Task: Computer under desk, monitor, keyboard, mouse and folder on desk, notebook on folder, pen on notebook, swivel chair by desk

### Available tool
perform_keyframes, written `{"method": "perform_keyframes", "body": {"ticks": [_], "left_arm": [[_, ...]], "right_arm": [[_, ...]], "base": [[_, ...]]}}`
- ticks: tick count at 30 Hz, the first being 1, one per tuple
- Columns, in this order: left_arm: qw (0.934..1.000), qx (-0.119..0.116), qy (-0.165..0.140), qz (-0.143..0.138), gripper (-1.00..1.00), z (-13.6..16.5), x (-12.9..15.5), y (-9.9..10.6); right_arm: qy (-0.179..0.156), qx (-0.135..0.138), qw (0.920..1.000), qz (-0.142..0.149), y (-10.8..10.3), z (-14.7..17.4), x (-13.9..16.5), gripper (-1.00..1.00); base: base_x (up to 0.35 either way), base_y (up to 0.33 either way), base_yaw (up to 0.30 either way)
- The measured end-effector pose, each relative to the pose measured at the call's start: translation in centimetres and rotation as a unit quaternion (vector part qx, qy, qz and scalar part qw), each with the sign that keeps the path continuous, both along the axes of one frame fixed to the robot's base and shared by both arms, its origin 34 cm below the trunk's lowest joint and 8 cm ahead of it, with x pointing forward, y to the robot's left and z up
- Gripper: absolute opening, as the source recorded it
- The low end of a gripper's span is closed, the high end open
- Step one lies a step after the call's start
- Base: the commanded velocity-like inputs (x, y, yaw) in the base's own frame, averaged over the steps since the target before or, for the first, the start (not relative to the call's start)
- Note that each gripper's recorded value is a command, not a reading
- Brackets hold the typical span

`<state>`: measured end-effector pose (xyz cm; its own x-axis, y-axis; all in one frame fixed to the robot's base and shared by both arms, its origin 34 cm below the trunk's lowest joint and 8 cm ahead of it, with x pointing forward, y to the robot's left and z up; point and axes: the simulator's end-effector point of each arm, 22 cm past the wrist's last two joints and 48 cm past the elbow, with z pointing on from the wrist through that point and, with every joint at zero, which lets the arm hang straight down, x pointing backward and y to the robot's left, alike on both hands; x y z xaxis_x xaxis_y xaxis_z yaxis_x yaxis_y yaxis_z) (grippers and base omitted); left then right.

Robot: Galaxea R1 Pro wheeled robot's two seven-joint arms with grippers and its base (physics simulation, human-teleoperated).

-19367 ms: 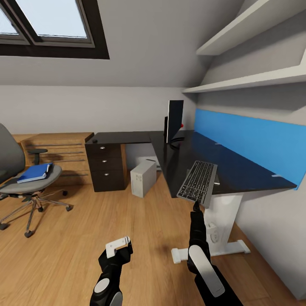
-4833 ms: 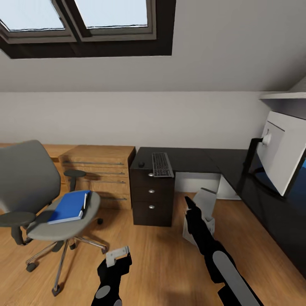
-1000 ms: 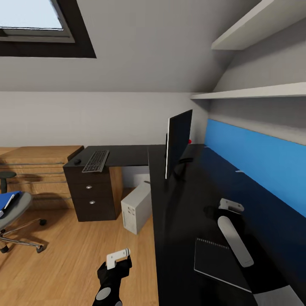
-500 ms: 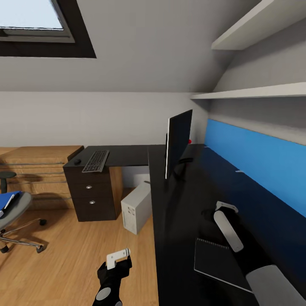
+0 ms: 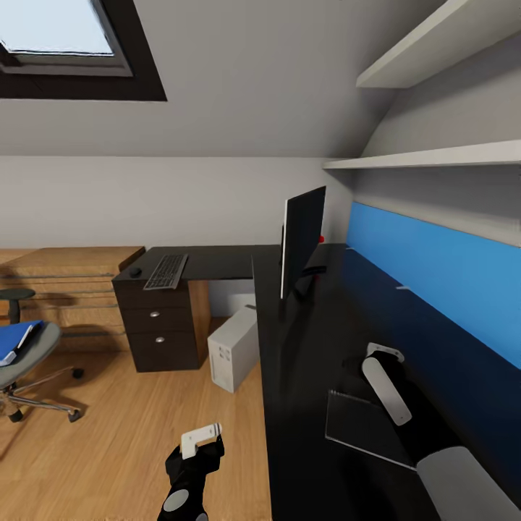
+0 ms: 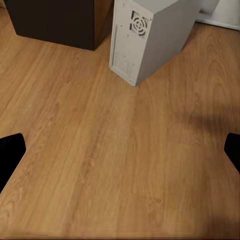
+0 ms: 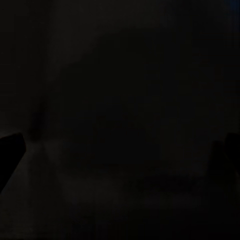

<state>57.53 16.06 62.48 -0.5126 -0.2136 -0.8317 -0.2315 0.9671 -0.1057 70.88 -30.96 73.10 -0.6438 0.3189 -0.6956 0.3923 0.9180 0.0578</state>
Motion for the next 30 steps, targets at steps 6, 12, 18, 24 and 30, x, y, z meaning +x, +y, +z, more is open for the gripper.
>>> {"method": "perform_keyframes", "body": {"ticks": [6,12,18,24,30], "left_arm": [[1.0,0.0,0.0,0.0,1.0,0.03,-0.01,0.0],[1.0,0.0,0.0,0.0,1.0,0.01,0.0,-0.02],[1.0,0.0,0.0,0.0,1.0,0.02,0.0,-0.02],[1.0,-0.001,0.0,0.0,1.0,0.02,0.01,-0.05],[1.0,-0.001,0.0,-0.001,1.0,0.03,-0.01,-0.05]], "right_arm": [[0.001,-0.006,1.0,0.001,0.1,-0.04,0.17,1.0],[0.002,-0.005,1.0,0.003,0.32,-0.06,0.28,1.0],[0.002,-0.006,1.0,0.003,0.34,-0.06,0.29,1.0],[0.002,-0.007,1.0,0.003,0.34,-0.07,0.28,1.0],[0.003,-0.01,0.9999,0.005,0.37,-0.08,0.26,1.0]], "base": [[-0.054,0.0,0.0],[-0.199,0.0,0.0],[-0.185,0.0,0.0],[-0.234,0.0,0.0],[-0.054,0.0,0.0]]}}
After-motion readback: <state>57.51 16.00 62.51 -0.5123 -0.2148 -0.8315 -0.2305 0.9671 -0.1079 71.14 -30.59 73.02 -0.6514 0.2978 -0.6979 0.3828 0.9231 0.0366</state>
